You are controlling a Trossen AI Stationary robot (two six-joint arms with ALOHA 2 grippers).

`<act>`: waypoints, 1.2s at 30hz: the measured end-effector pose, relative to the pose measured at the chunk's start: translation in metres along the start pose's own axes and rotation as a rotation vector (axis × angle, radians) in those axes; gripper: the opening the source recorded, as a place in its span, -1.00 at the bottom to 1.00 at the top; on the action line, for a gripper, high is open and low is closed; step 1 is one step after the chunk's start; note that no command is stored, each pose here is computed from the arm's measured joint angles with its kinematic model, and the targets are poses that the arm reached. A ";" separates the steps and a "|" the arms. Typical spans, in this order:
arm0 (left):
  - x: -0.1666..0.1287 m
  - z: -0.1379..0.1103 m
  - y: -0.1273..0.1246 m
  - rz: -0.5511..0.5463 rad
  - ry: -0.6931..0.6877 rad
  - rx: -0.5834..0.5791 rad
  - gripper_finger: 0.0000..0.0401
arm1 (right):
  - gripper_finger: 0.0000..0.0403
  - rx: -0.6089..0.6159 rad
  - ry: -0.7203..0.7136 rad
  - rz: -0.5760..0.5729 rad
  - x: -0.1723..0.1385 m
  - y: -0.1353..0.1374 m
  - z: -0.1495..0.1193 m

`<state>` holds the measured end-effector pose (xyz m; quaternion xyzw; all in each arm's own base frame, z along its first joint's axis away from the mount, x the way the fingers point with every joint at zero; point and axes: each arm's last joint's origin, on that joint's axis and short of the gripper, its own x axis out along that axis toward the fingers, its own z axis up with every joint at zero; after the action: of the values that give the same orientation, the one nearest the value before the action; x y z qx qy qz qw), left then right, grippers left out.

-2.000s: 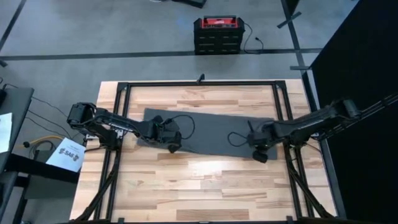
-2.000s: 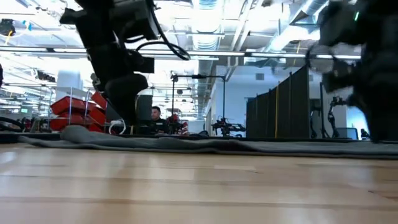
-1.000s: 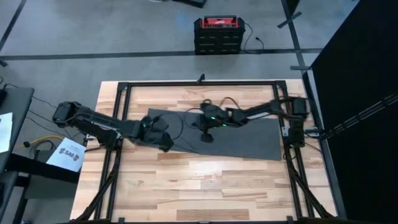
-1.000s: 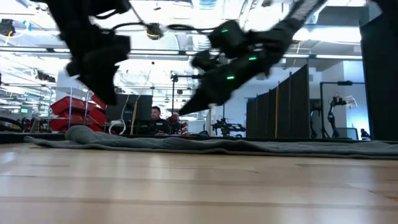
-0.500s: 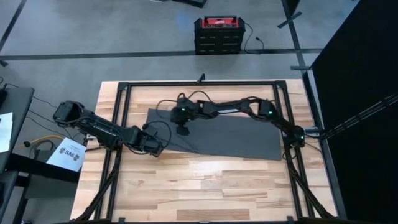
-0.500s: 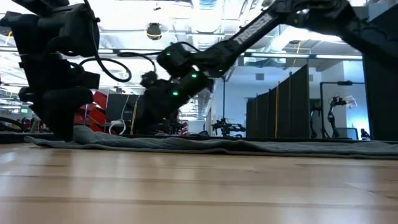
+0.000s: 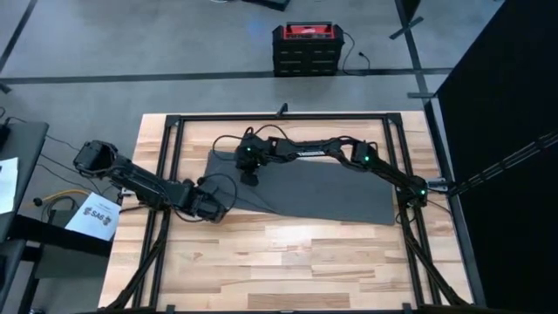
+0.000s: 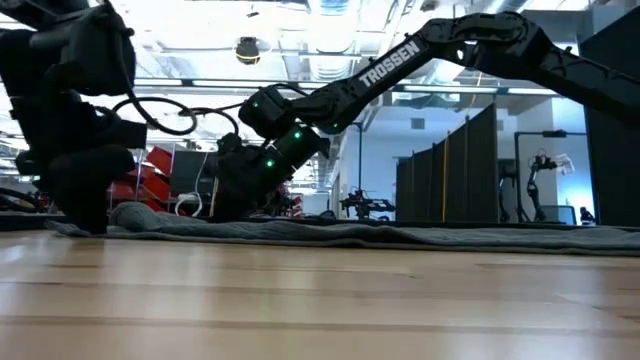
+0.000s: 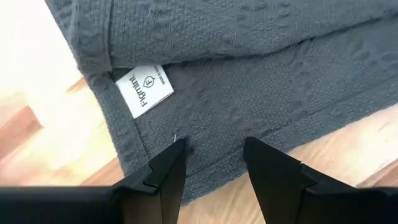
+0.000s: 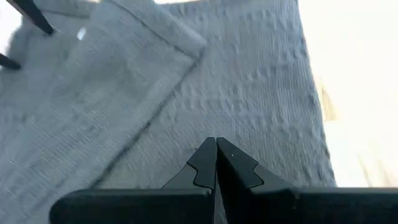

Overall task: Roll towel
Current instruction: Fold the gray towel

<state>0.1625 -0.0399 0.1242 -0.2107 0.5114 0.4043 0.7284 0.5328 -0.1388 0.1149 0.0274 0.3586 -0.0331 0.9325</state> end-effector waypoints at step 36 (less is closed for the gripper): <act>0.003 -0.011 0.003 0.004 -0.023 -0.001 -0.24 | -1.00 0.070 -0.001 -0.020 0.008 -0.009 -0.007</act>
<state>0.1540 -0.0450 0.1170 -0.2051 0.5032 0.4085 0.7334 0.5333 -0.1479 0.1047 0.0566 0.3571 -0.0547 0.9307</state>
